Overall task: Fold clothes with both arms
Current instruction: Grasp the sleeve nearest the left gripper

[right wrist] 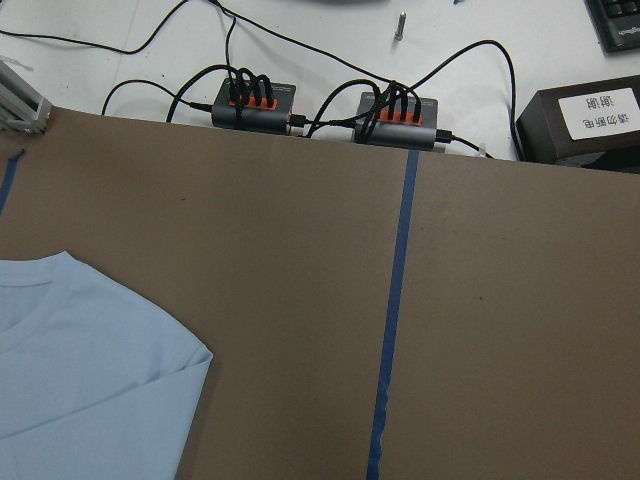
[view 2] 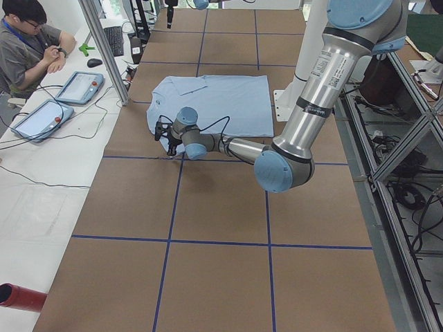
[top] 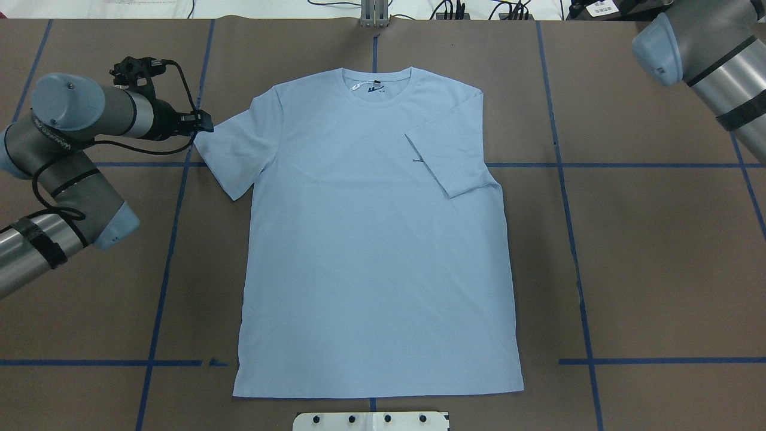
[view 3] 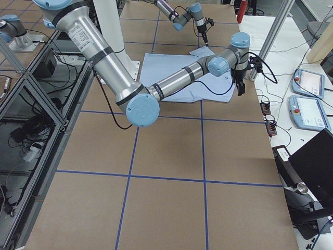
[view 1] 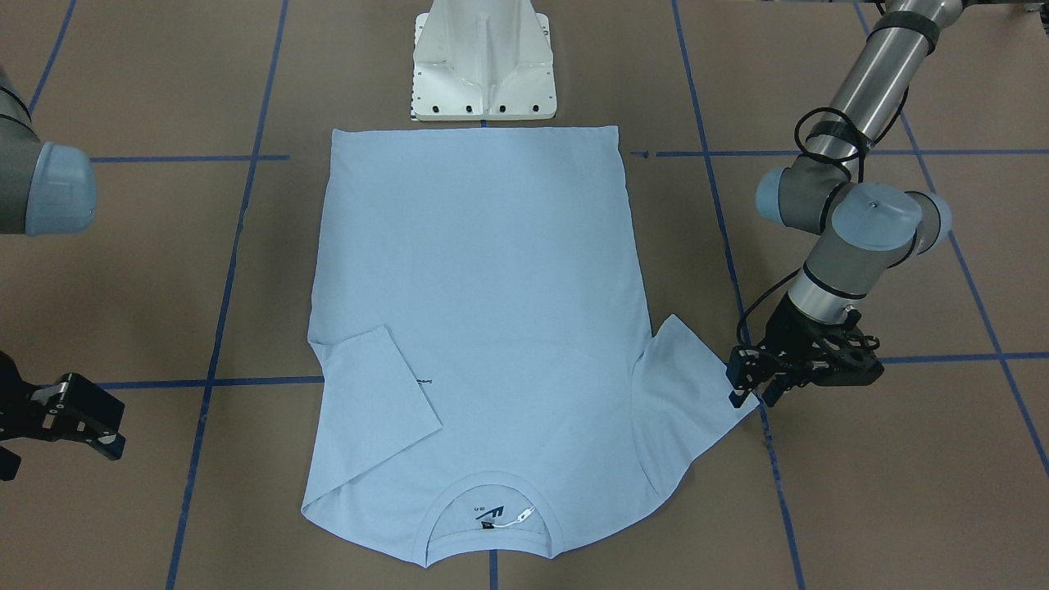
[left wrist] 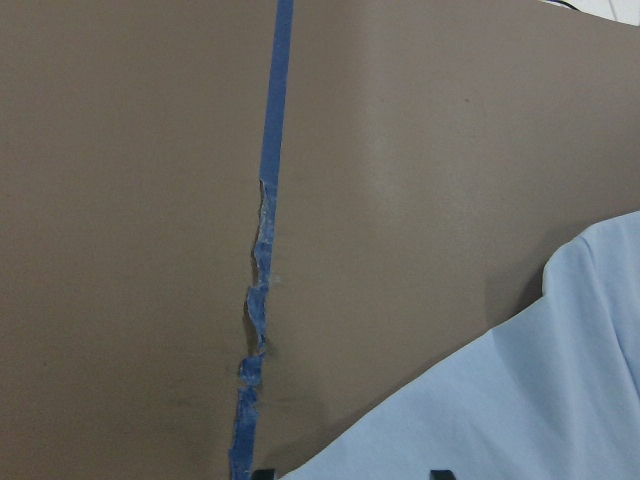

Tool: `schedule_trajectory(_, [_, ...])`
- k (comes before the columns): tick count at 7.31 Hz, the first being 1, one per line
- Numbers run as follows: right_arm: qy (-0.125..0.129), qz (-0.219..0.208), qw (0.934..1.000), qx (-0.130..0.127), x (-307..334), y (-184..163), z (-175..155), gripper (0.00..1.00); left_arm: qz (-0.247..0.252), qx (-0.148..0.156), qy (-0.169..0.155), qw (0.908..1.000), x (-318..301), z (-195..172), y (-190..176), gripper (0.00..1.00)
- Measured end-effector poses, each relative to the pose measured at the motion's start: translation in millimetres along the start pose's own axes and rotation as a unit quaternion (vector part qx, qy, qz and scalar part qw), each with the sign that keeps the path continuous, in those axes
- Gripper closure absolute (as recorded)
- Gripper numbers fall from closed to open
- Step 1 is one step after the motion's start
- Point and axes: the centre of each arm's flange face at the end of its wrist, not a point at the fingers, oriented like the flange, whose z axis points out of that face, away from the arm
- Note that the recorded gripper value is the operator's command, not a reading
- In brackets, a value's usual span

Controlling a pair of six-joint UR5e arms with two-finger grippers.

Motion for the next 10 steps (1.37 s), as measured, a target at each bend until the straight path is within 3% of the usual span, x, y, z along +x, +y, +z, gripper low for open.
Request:
schedule_trajectory(4, [0.002, 0.002, 1.0000, -0.002, 4.0, 2.7, 3.2, 0.00, 0.007, -0.001, -0.007, 0.9999, 5.8, 11.6, 12.1, 0.45])
schedule_trajectory(6, [0.003, 0.003, 1.0000, -0.002, 4.8, 3.1, 3.7, 0.00, 0.008, -0.001, -0.010, 0.9999, 5.8, 13.2, 14.2, 0.55])
schedule_trajectory(10, [0.003, 0.005, 1.0000, -0.002, 4.7, 3.3, 4.1, 0.00, 0.032, 0.003, -0.016, 0.9994, 1.2, 13.8, 13.9, 0.52])
